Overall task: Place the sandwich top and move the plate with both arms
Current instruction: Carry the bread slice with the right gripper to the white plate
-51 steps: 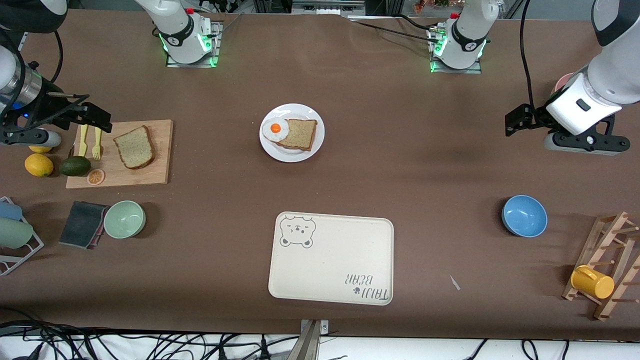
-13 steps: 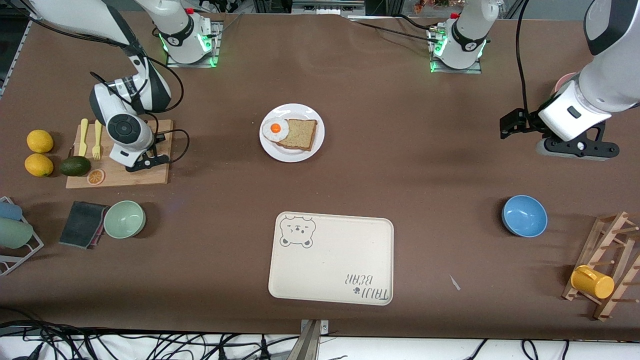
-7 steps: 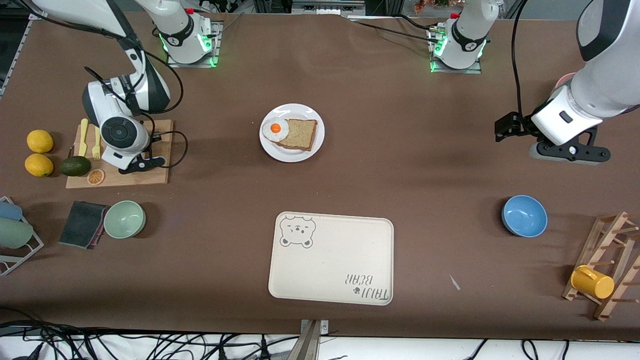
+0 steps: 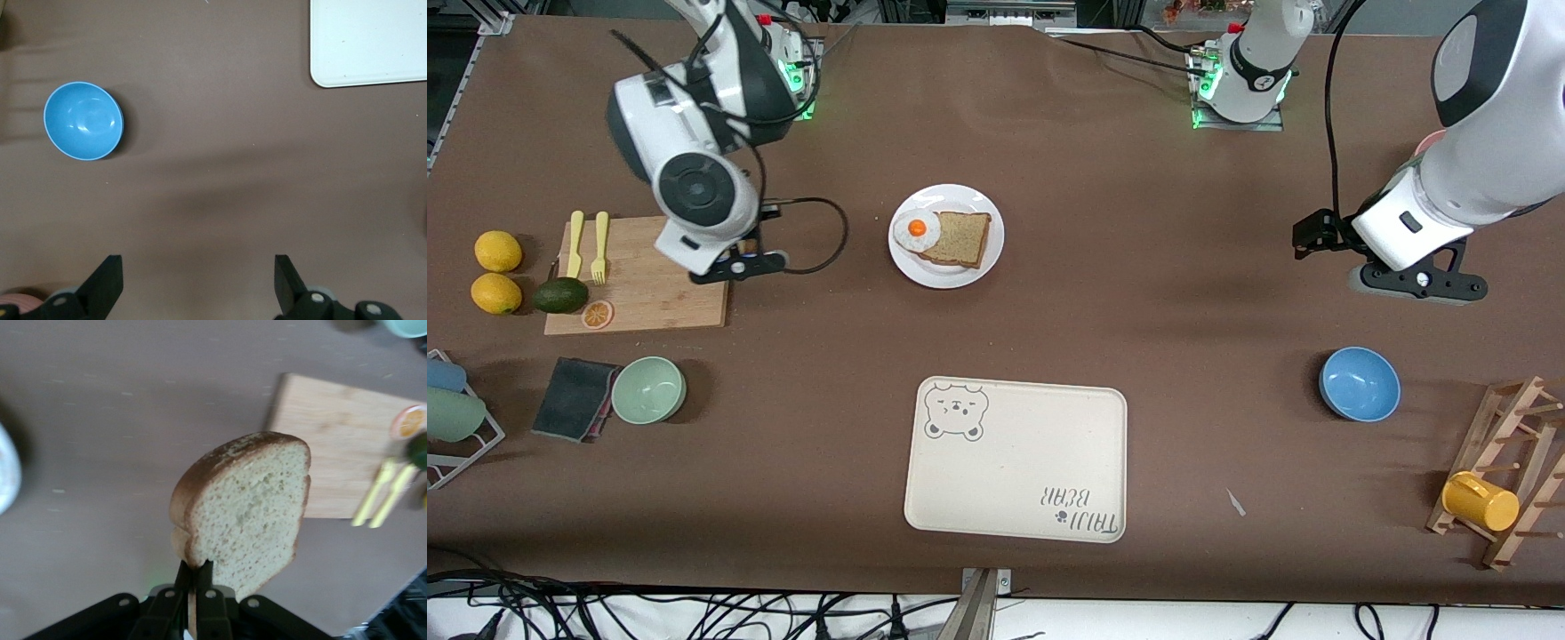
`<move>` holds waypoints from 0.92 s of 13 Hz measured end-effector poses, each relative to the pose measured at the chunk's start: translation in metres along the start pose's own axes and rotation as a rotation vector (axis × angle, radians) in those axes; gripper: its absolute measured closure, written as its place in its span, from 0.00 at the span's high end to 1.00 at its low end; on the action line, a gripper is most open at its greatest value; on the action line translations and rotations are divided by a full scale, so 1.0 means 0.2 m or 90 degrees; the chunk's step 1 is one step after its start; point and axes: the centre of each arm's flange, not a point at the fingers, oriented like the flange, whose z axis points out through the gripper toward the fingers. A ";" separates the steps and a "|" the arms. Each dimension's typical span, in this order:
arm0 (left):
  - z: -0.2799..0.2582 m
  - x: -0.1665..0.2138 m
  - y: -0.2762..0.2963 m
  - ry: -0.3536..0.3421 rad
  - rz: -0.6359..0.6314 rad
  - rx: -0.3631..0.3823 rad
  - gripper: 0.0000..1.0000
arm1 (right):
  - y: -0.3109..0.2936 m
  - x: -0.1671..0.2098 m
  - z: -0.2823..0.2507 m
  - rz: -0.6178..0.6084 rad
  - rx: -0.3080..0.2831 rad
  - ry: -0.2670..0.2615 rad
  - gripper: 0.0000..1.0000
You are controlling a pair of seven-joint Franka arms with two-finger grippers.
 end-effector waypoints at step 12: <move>0.01 0.02 0.01 0.005 0.002 -0.001 1.00 | -1.27 0.09 0.29 -0.051 0.041 0.009 0.06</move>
